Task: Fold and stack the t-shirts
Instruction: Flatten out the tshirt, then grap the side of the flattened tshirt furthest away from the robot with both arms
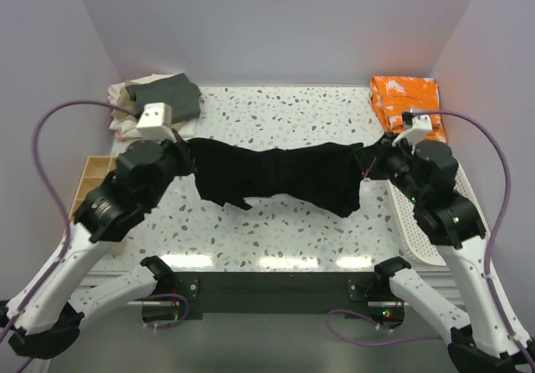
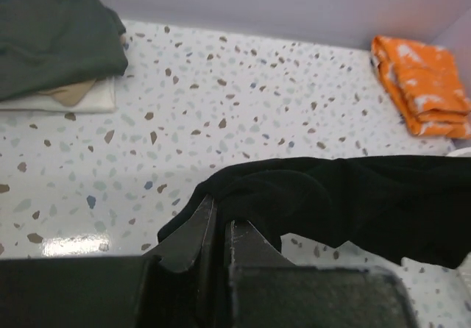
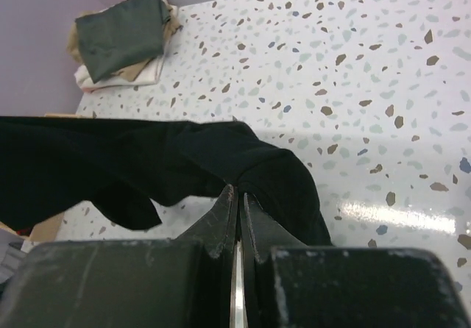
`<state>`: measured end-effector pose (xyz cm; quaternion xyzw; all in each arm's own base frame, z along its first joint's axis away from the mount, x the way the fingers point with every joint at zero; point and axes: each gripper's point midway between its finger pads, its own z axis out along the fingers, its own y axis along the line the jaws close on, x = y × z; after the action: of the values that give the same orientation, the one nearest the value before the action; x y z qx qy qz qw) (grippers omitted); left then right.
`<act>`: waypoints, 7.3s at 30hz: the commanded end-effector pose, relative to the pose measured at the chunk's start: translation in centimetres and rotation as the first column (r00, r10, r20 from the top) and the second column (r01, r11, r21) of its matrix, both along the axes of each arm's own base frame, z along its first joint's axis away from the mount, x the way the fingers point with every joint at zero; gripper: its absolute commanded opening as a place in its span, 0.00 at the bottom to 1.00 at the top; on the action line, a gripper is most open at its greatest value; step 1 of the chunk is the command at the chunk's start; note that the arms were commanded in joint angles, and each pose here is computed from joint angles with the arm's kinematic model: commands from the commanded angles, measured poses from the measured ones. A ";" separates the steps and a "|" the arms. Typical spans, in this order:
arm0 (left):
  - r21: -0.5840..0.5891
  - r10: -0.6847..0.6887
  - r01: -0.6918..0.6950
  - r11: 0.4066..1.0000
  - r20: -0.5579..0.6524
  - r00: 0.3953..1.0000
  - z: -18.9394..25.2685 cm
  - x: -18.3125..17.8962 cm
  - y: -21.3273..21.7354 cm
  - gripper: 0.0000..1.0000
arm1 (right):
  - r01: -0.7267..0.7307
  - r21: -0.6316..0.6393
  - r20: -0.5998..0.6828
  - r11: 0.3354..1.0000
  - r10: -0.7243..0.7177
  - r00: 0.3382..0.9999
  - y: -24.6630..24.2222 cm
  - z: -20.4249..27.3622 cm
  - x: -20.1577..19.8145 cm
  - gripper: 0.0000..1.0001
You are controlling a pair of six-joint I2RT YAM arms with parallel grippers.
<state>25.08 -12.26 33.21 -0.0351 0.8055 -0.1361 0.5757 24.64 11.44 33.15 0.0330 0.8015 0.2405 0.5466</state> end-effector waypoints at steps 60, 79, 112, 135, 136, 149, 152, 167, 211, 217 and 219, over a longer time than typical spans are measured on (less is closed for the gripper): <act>-0.074 -0.175 0.160 0.984 -0.292 0.940 -19.8 2.6 -6.5 1.00 | 0.176 -0.354 -0.221 0.919 -0.265 0.938 -1.3 -14.1 17.5 0.00; -0.040 -0.045 0.035 0.999 -0.283 0.958 -26.8 2.3 -10.1 1.00 | 0.145 -0.369 -0.266 0.918 -0.253 0.930 -1.5 -16.5 16.5 0.00; -0.146 -0.062 0.078 0.986 0.108 0.992 1.2 -0.8 -3.7 0.00 | 0.090 -0.259 -0.134 0.962 -0.128 0.983 -2.8 -6.0 6.7 0.00; -0.461 -0.055 0.317 0.829 0.497 0.866 21.1 -20.4 14.5 0.00 | 0.221 0.058 0.460 0.974 -0.222 0.860 -10.1 21.5 -14.8 0.00; -0.464 -0.062 0.323 0.825 0.493 0.868 21.2 -20.3 14.2 0.00 | 0.216 0.060 0.457 0.975 -0.219 0.862 -9.9 21.4 -14.5 0.00; -0.332 0.020 0.059 0.941 0.230 0.973 8.9 -8.3 5.4 0.00 | 0.294 -0.103 0.204 0.950 -0.270 0.941 -7.4 10.3 -0.8 0.00; -0.308 0.025 0.034 0.951 0.187 0.982 5.3 -5.8 2.8 0.00 | 0.317 -0.161 0.130 0.935 -0.298 0.946 -7.1 5.8 2.5 0.00; -0.049 0.385 -0.383 0.923 0.080 0.919 -6.5 9.1 4.9 0.00 | 0.345 -0.338 -0.062 0.876 -0.387 0.920 -6.6 -8.2 18.5 0.00; 0.070 0.262 -0.259 0.963 -0.462 0.848 -28.6 7.6 7.1 0.00 | 0.178 -0.426 -0.456 0.887 -0.381 0.804 -10.1 -19.9 25.7 0.50; 0.063 0.252 -0.254 0.965 -0.481 0.840 -30.4 6.2 7.1 0.00 | 0.164 -0.267 -0.469 0.950 -0.277 0.839 -6.8 -18.3 23.3 0.72; 0.057 0.245 -0.248 0.967 -0.476 0.844 -30.3 6.5 6.9 0.00 | 0.151 -0.223 -0.510 0.963 -0.247 0.824 -5.7 -18.9 21.7 0.71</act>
<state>30.17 -5.08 1.73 -0.1640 0.9252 -0.0330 0.3407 48.02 3.09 10.82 0.1198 0.9447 0.0266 0.3042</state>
